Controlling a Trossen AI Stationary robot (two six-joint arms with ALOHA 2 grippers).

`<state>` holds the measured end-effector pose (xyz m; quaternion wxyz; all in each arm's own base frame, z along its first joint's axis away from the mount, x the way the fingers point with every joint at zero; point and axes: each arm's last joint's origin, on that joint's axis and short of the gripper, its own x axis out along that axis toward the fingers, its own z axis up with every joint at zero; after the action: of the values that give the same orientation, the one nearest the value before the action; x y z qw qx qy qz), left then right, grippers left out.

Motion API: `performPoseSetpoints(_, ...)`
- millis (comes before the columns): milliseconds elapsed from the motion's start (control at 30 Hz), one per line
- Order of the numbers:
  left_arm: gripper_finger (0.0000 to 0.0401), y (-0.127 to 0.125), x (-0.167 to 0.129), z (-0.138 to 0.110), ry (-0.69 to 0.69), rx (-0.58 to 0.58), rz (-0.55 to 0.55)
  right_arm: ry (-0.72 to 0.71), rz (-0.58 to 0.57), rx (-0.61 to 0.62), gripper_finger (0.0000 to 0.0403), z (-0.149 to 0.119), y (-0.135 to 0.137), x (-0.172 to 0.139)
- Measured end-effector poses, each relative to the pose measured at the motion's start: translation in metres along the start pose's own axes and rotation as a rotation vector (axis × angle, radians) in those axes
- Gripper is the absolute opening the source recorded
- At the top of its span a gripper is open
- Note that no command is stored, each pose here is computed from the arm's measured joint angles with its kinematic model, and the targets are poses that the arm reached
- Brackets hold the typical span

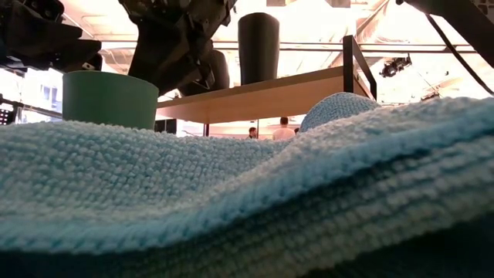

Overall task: Stack small to large cups/mugs on shelf
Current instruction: Put the green cup on the shelf

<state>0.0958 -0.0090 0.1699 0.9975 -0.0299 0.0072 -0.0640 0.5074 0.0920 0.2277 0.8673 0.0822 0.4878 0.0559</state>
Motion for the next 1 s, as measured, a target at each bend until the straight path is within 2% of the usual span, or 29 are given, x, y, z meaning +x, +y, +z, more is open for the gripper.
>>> performPoseSetpoints(133,0.0124,-0.0007,0.0000,0.0000,0.001,0.000,-0.022,0.001,-0.004,0.021,0.0098,0.0004,-0.0024,-0.0002)
performPoseSetpoints(467,0.0124,-0.0006,0.0000,0.0001,0.000,0.000,-0.022,0.001,-0.006,0.025,0.0007,0.0007,-0.0039,-0.0003)
performPoseSetpoints(1000,0.0124,-0.0006,0.0000,0.0002,-0.001,-0.015,-0.022,0.040,-0.022,0.086,0.0001,-0.0028,-0.0060,-0.0023)
